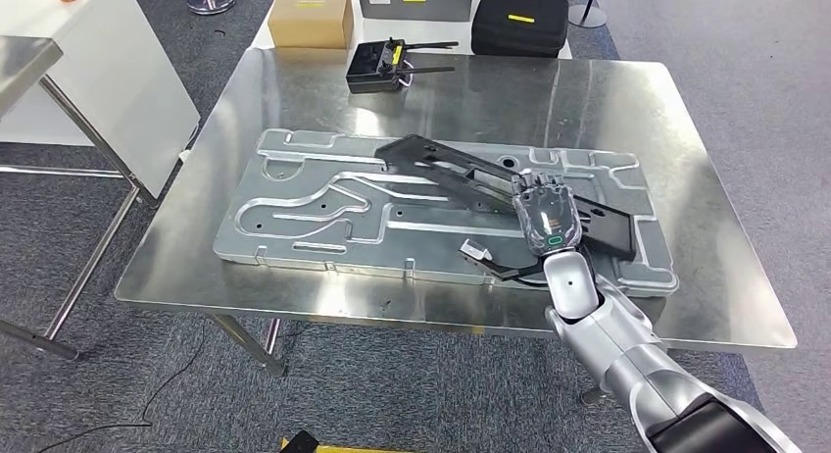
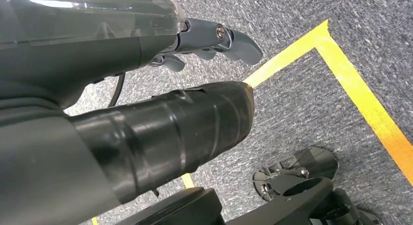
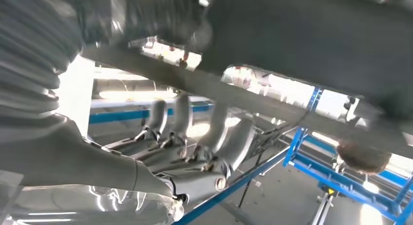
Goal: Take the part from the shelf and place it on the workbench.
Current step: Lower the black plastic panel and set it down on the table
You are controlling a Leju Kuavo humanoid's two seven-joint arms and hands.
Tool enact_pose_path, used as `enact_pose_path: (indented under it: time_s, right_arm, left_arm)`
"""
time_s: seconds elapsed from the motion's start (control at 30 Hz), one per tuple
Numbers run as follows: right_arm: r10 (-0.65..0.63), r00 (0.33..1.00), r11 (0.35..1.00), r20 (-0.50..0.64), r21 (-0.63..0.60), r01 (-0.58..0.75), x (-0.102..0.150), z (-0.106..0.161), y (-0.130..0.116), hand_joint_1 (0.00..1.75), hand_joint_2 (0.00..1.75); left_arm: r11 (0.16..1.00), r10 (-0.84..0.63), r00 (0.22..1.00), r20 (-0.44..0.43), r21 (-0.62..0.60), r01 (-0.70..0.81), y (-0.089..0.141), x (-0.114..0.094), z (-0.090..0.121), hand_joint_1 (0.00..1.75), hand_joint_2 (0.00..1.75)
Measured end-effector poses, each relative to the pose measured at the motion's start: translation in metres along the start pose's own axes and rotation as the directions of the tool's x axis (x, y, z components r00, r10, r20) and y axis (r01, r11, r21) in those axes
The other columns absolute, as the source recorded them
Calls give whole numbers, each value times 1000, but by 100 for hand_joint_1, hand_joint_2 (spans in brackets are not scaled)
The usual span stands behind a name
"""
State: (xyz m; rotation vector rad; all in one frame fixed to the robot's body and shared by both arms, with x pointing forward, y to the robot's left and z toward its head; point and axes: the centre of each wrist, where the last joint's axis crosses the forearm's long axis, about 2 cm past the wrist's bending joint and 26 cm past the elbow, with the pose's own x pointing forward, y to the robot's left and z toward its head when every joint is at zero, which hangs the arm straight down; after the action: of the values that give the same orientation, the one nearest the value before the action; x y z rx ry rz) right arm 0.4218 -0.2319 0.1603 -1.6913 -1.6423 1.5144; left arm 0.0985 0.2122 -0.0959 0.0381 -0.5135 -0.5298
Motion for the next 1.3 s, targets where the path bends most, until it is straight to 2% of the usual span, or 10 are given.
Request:
enact_pose_path:
  time_s: [0.2,0.33,0.47,0.63,0.87,1.1,1.23,1.27,1.3]
  right_arm:
    - [-26,997,999,66,49,23,6,1,0,0,175]
    - [-41,997,998,70,53,38,7,0,-1,0,175]
    - [-48,996,997,74,57,44,7,-1,-1,0,0]
    - [-107,988,991,111,87,97,9,-2,-4,0,0]
    - [-258,950,961,174,146,235,3,-9,-22,0,0]
    - [-277,944,959,179,112,260,0,-9,-30,0,0]
    - [-324,928,940,185,-48,337,-9,15,-47,0,175]
    - [-332,925,932,184,-84,351,-11,23,-49,0,175]
    - [-340,923,922,181,-128,365,-13,32,-52,0,131]
  left_arm:
    - [1000,8,1000,0,1,-8,0,0,0,0,0]
    - [1000,9,1000,-1,1,-9,0,0,0,0,0]
    - [1000,9,1000,-1,1,-9,0,0,0,0,0]
    - [1000,17,1000,-3,3,-17,-1,-1,0,0,0]
    - [999,34,999,-8,9,-34,-1,-6,2,0,0]
    - [999,38,999,-9,10,-38,-1,-7,2,0,0]
    - [998,61,998,-6,27,-61,-2,-12,3,0,0]
    - [997,65,998,-7,30,-65,-2,-14,4,0,0]
    - [997,69,998,-10,34,-69,-3,-15,4,0,0]
